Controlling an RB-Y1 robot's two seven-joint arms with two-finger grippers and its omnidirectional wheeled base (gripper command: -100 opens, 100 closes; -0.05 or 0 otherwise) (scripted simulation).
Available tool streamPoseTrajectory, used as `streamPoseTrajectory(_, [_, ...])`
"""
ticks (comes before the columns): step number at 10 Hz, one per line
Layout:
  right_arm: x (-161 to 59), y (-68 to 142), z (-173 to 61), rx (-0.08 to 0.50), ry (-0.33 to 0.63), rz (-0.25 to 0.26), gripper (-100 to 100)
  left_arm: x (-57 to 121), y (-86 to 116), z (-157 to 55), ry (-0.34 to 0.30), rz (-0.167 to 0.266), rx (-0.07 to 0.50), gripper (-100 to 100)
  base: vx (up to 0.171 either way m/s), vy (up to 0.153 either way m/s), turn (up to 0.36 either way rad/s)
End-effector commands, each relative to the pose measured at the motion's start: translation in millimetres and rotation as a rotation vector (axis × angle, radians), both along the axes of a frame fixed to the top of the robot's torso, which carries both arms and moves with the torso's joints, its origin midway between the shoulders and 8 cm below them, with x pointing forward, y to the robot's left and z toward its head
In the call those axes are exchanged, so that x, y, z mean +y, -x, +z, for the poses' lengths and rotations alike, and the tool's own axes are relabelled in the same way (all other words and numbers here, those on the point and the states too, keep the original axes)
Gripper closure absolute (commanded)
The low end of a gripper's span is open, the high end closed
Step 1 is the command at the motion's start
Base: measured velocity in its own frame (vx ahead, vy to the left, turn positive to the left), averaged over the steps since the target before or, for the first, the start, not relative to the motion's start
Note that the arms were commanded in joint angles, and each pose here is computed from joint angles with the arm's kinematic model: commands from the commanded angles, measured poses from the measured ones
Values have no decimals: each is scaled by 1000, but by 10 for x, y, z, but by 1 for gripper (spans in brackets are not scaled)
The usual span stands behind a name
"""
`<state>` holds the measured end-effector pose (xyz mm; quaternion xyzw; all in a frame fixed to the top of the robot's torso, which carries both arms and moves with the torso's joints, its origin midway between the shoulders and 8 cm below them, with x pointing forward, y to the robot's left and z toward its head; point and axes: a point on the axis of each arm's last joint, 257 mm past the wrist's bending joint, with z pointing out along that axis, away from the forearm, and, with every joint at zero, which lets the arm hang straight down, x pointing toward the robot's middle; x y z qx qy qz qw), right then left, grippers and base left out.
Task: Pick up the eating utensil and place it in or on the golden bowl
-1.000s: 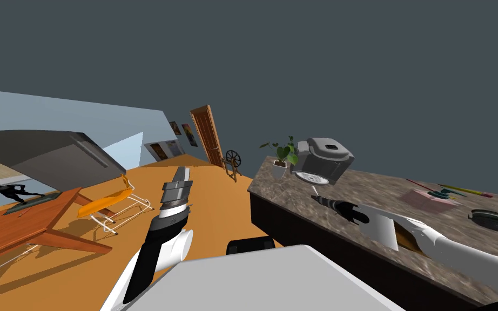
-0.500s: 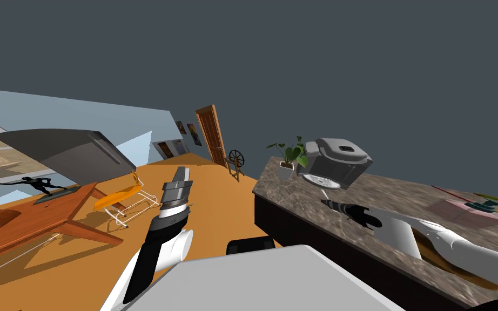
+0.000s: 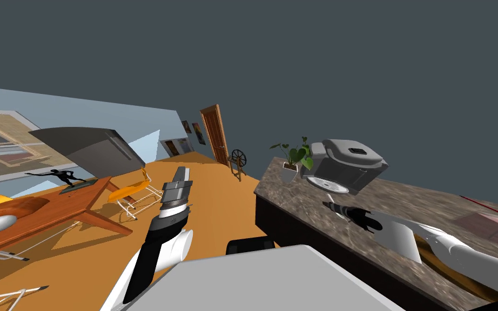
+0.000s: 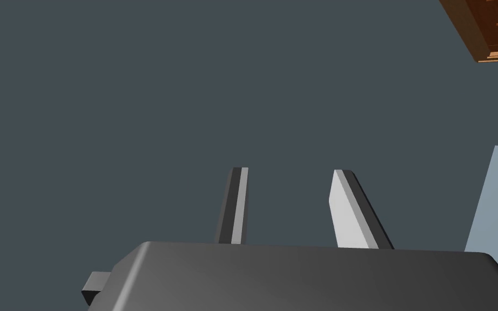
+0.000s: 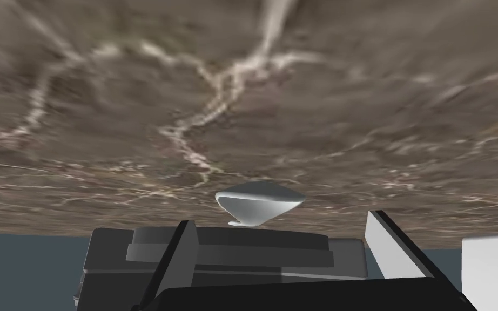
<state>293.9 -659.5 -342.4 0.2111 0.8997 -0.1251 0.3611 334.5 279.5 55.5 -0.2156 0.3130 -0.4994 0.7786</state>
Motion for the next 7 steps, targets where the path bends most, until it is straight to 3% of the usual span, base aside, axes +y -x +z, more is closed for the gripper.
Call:
streamPoseTrajectory(1, [0, 0, 0, 0, 0, 0, 100, 0, 0, 0, 0, 0, 0, 0, 0, 0, 0])
streamPoseTrajectory(5, [-24, -4, 18, -1, 4, -4, 100, 0, 0, 0, 0, 0, 0, 0, 0, -2, -6])
streamPoseTrajectory(6, [-25, -3, 18, -1, 4, -4, 0, 0, 0, 0, 0, 0, 0, 0, 0, 0, 0])
streamPoseTrajectory(7, [46, -39, 62, -1, 1, 15, 100, 0, 0, 0, 0, 0, 0, 0, -3, 18, -105])
